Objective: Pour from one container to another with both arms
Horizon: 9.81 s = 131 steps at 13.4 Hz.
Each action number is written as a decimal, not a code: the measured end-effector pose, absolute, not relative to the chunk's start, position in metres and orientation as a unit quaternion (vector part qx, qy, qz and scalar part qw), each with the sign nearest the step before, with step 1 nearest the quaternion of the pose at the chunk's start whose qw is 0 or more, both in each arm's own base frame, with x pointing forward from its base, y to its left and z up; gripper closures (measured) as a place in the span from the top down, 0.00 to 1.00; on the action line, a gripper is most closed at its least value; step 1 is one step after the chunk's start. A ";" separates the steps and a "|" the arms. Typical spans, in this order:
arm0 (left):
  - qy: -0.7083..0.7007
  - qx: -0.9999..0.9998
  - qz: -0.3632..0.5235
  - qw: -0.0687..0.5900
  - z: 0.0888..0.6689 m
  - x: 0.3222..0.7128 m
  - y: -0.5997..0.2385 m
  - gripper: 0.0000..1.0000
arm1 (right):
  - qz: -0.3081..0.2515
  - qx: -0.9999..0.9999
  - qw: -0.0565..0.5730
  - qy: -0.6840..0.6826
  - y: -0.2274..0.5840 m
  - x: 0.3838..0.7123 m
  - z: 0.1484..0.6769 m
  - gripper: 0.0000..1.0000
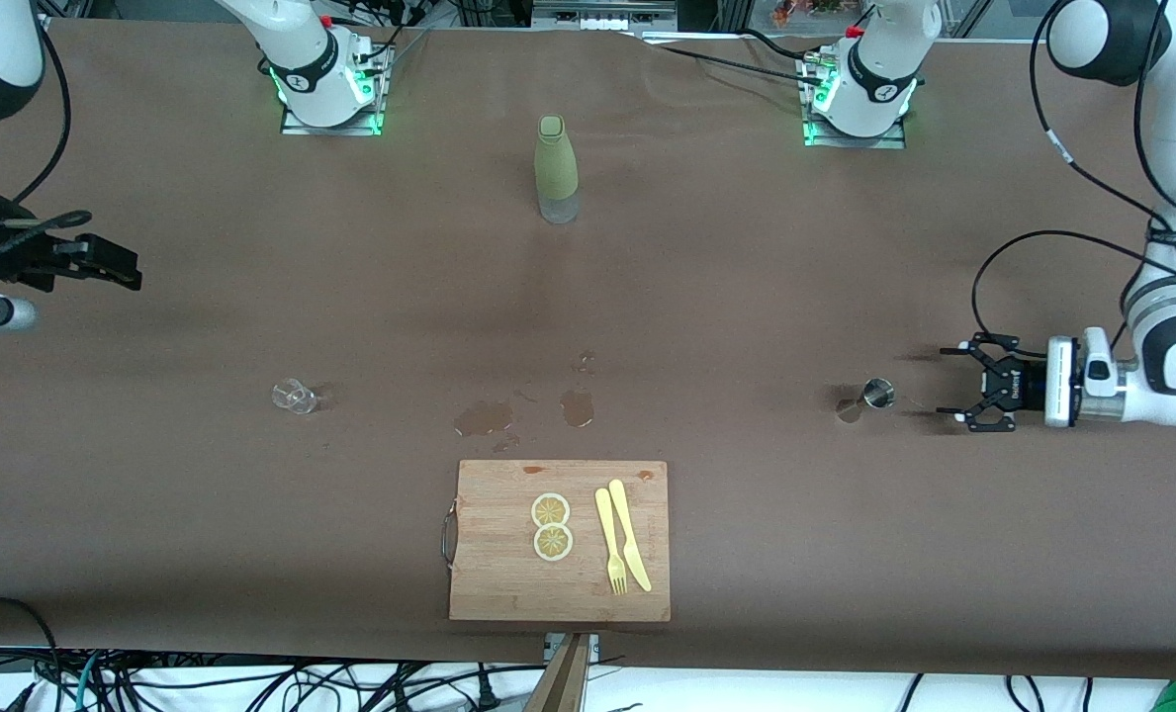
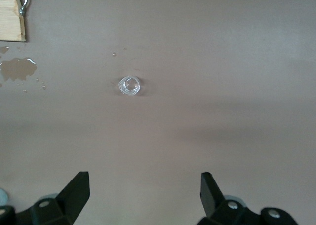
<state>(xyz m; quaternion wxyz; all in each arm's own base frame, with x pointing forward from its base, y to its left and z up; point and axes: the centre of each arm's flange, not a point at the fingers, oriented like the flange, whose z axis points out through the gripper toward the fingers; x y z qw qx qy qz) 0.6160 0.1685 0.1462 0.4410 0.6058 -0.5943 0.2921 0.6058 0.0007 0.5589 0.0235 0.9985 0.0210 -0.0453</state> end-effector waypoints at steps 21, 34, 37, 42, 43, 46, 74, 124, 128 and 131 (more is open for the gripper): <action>-0.576 0.517 0.430 0.464 0.064 0.614 0.098 0.87 | 0.057 0.895 -0.148 0.417 -0.110 0.594 0.335 1.00; -0.577 0.511 0.440 0.461 0.066 0.618 0.091 0.62 | 0.312 0.714 -0.310 0.545 -0.144 0.589 0.156 1.00; -0.579 0.509 0.440 0.460 0.067 0.619 0.090 0.52 | 0.339 0.686 -0.343 0.545 -0.149 0.602 0.138 1.00; -0.584 0.504 0.445 0.455 0.068 0.620 0.091 0.31 | 0.367 0.657 -0.380 0.538 -0.148 0.599 0.106 1.00; -0.585 0.502 0.447 0.453 0.070 0.622 0.091 0.24 | 0.368 0.652 -0.384 0.540 -0.147 0.601 0.105 1.00; -0.587 0.501 0.448 0.452 0.072 0.624 0.091 0.23 | 0.371 0.642 -0.394 0.543 -0.142 0.602 0.102 1.00; -0.597 0.514 0.373 0.490 0.165 0.677 -0.024 0.22 | 0.421 0.576 -0.429 0.553 -0.079 0.608 0.053 0.72; -0.422 0.751 0.330 0.386 0.148 0.598 -0.537 0.22 | 0.115 0.623 -0.416 0.653 0.178 0.718 0.215 0.24; -0.422 0.754 0.335 0.375 0.151 0.607 -0.528 0.22 | 0.090 0.624 -0.403 0.663 0.186 0.719 0.230 0.24; -0.406 0.771 0.328 0.366 0.150 0.616 -0.518 0.22 | 0.077 0.631 -0.394 0.664 0.199 0.718 0.236 0.24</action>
